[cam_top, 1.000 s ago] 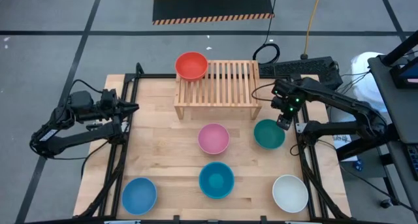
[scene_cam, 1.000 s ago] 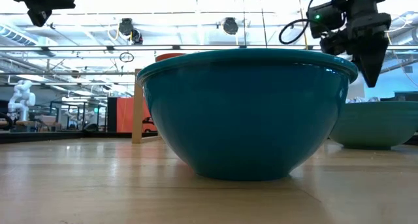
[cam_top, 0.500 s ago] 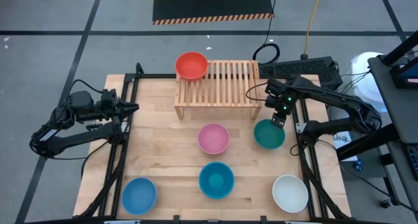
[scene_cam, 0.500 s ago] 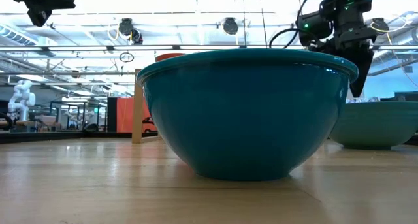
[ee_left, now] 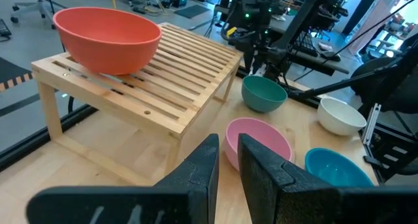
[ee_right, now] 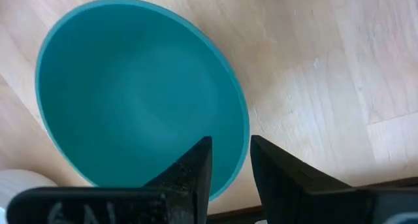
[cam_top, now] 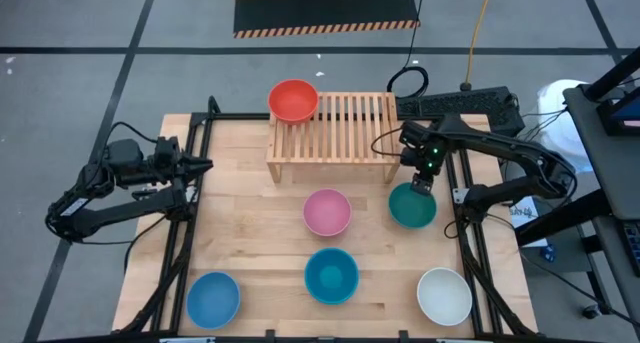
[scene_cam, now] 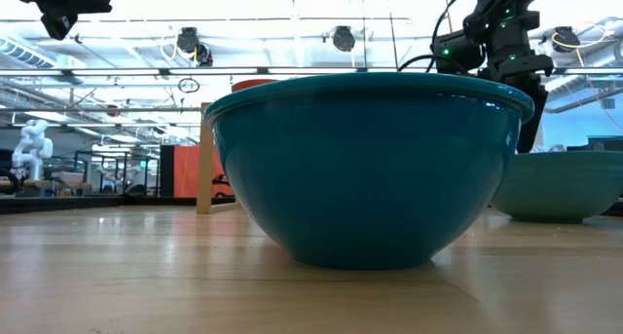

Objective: Place and stack bowls onto a shelf
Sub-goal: Put the green bowl on the shelf

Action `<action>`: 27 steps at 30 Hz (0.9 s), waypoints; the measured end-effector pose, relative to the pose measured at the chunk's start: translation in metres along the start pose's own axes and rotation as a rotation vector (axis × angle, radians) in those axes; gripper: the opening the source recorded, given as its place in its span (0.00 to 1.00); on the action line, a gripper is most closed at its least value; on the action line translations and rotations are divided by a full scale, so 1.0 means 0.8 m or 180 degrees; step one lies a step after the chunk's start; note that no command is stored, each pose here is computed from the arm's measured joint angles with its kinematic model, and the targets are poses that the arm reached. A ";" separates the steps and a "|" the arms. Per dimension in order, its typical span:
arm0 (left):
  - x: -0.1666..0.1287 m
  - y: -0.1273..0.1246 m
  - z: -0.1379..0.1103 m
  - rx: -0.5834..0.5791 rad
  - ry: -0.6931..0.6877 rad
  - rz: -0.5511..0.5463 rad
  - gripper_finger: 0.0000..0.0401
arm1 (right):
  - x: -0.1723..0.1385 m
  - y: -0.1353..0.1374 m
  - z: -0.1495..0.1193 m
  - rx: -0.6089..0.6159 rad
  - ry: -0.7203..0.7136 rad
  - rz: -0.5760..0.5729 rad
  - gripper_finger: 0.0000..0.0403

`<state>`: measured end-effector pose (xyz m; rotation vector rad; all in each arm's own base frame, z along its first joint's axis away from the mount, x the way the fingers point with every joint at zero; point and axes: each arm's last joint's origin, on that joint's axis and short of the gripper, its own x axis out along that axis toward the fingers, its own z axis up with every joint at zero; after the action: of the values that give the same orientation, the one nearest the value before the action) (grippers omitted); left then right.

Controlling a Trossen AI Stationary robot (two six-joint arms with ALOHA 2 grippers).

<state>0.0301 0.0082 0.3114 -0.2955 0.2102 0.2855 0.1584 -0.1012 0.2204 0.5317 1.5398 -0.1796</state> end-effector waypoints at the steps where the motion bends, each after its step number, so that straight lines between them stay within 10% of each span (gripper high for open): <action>1: 0.000 0.000 0.000 0.0003 0.0001 -0.0001 0.16 | 0.001 -0.001 0.000 -0.0004 0.0028 -0.0027 0.24; 27: 0.000 0.000 0.000 -0.0244 -0.0001 -0.0007 0.16 | 0.014 0.002 -0.047 -0.0596 0.0207 -0.0100 0.24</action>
<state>0.0302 0.0082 0.3115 -0.3715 0.1990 0.2919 0.1260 -0.0808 0.2123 0.3683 1.6100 -0.0415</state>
